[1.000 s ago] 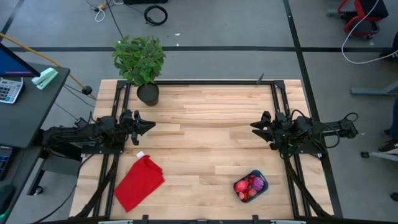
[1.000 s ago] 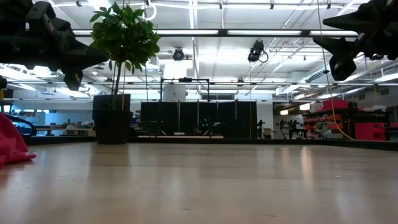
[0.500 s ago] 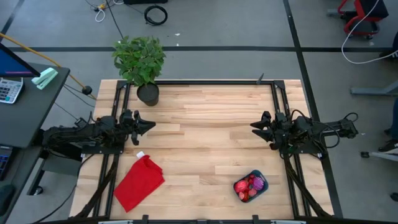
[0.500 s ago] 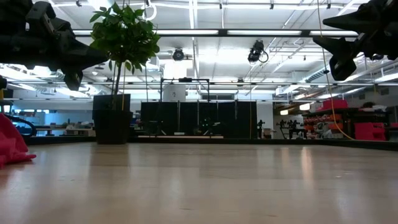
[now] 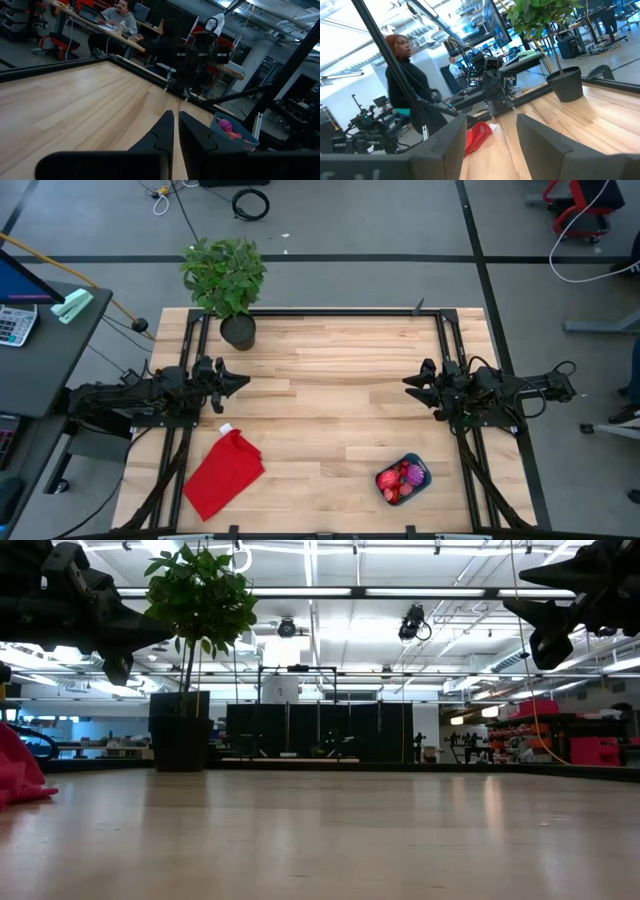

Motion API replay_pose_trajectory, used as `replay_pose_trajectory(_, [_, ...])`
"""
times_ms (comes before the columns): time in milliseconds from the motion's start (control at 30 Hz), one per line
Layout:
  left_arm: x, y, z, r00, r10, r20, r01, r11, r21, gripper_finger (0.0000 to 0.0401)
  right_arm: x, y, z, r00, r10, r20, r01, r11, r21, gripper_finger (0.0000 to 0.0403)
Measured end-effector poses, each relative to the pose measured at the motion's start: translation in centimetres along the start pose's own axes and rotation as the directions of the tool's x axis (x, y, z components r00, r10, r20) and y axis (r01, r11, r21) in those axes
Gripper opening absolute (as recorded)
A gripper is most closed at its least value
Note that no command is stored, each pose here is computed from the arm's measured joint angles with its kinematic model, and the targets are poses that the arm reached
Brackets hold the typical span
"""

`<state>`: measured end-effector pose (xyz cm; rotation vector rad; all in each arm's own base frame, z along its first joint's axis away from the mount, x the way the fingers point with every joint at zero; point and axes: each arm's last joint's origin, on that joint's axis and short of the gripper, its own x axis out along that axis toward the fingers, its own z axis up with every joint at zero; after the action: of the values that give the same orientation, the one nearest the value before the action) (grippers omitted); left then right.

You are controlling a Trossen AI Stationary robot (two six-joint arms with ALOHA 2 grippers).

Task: Pick and placing Produce into tupperware
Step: Return to Home Position

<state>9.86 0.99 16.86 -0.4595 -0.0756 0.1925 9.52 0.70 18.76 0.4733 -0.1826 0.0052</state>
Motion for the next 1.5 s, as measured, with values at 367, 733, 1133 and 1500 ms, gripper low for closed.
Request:
replay_pose_trajectory(367, [0.0, 0.0, 0.0, 1.0, 0.0, 0.0, 0.0, 1.0, 0.0, 0.0035, 0.0, 0.0, 0.0, 1.0, 0.0, 0.0, 0.0, 1.0, 0.0, 0.0183])
replay_pose_trajectory(733, [0.0, 0.0, 0.0, 1.0, 0.0, 0.0, 0.0, 1.0, 0.0, 0.0033, 0.0, 0.0, 0.0, 1.0, 0.0, 0.0, 0.0, 1.0, 0.0, 0.0183])
replay_pose_trajectory(1133, [0.0, 0.0, -0.01, 1.0, 0.0, 0.0, 0.0, 1.0, 0.0, 0.0032, 0.0, 0.0, 0.0, 1.0, 0.0, 0.0, 0.0, 1.0, 0.0, 0.0183])
replay_pose_trajectory(1500, [0.0, 0.0, 0.0, 1.0, 0.0, 0.0, 0.0, 1.0, 0.0, 0.0037, 0.0, 0.0, 0.0, 1.0, 0.0, 0.0, 0.0, 1.0, 0.0, 0.0183])
